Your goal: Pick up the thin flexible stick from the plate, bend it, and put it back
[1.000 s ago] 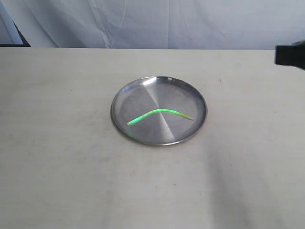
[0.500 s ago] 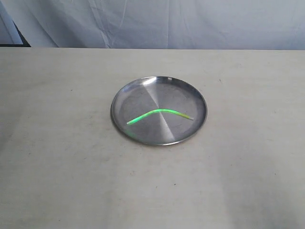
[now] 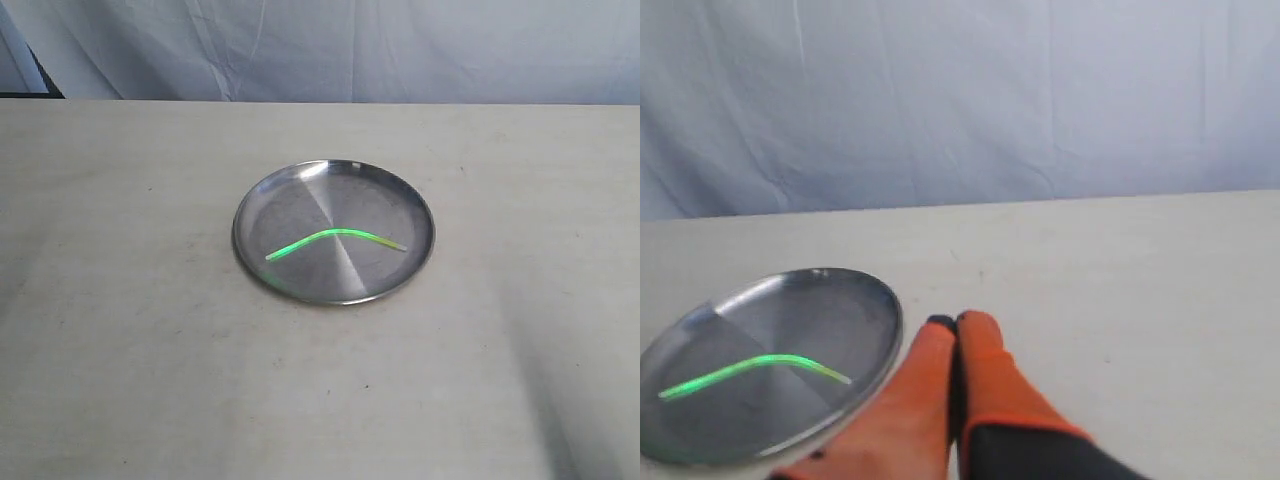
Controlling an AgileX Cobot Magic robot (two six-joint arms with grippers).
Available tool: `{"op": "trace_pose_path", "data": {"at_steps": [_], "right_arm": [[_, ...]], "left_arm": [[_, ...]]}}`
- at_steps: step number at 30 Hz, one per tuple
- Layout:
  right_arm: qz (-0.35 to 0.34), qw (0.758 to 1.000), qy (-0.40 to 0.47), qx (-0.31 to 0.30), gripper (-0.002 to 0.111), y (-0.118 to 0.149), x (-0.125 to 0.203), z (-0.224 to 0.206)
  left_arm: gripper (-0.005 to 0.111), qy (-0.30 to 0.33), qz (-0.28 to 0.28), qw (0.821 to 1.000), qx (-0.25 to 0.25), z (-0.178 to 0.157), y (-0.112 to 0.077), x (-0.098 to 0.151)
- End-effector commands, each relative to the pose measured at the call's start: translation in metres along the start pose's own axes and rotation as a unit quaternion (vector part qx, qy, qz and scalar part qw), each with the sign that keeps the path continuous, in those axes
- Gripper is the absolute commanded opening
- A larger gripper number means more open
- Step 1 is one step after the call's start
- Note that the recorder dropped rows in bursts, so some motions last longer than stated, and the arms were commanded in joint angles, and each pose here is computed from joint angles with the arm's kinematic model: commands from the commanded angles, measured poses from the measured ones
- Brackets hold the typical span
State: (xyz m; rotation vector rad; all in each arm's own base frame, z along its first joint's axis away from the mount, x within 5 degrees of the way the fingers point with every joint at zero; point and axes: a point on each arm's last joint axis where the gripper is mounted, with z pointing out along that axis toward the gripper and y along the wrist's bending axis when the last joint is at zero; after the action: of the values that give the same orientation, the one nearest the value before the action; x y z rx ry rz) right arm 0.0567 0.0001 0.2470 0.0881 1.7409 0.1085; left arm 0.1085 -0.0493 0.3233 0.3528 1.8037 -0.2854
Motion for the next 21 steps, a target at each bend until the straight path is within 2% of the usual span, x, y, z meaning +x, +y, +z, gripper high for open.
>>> {"op": "trace_pose_path", "data": {"at_steps": [1,7,13,21], "right_arm": [[-0.030,0.999,0.002,0.023,0.000,-0.005,0.025,0.000],[-0.087,0.995,0.035,0.018,0.000,-0.007,0.049,0.006],[-0.087,0.995,0.055,0.017,0.000,-0.009,0.064,0.009],[-0.085,0.995,0.046,0.017,0.000,-0.009,0.063,0.010]], "left_arm": [[0.000,-0.002,0.002,1.000,-0.001,0.000,0.000,0.000],[0.000,-0.002,0.002,1.000,-0.001,0.000,0.000,0.000],[0.000,-0.002,0.002,1.000,-0.001,0.000,0.000,0.000],[0.000,-0.002,0.002,1.000,-0.001,0.000,0.000,0.000]]}}
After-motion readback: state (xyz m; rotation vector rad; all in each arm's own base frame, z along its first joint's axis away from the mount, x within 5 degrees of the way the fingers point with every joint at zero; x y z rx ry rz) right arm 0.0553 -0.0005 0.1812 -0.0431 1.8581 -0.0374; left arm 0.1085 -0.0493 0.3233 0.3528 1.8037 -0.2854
